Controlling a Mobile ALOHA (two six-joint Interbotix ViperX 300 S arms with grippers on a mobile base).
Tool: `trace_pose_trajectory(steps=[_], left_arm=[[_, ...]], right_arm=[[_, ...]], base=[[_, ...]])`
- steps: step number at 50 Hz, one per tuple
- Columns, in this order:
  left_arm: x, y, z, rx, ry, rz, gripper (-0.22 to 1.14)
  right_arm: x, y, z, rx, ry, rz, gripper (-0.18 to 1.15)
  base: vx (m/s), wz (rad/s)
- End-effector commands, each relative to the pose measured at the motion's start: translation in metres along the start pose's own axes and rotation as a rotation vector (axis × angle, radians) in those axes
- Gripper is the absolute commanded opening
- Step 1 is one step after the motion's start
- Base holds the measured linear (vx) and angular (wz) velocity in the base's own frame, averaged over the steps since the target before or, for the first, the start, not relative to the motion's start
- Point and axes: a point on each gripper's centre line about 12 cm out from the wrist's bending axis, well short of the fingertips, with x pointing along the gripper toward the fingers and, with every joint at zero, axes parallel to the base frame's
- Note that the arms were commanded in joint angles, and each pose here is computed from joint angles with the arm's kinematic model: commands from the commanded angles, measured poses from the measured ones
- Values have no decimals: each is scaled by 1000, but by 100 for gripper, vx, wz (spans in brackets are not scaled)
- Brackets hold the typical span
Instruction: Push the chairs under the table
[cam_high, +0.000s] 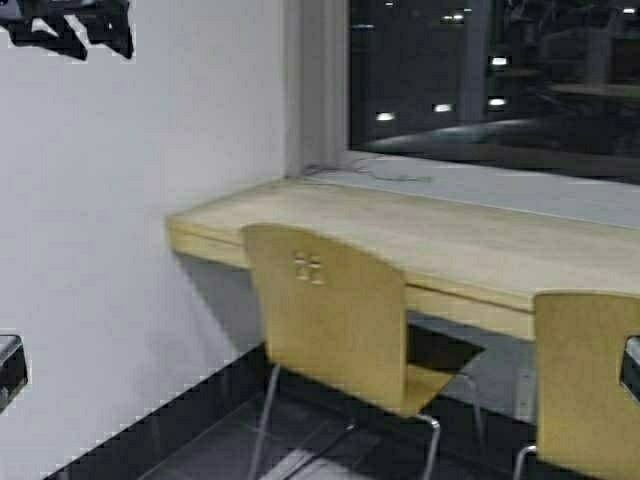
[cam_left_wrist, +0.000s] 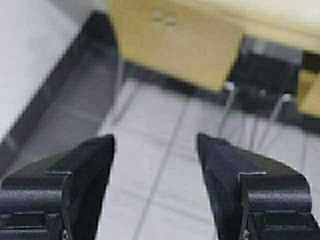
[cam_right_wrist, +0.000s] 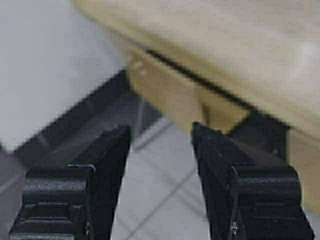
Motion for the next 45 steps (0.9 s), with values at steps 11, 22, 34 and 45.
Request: trace_pose_trajectory(steps=[11, 22, 34, 45], left_arm=[[26, 1, 1, 5, 44, 10, 86], [13, 1, 19, 5, -30, 7, 86], [15, 1, 16, 1, -17, 8, 86], [19, 1, 12, -14, 1, 9, 86]], right_arm=[[17, 0, -4, 3, 49, -3, 79], [21, 2, -1, 4, 59, 1, 79], [32, 3, 8, 16, 57, 1, 79], [31, 2, 5, 45, 65, -1, 79]], base=[[-42, 39], [-45, 23], [-44, -1], [-46, 4]])
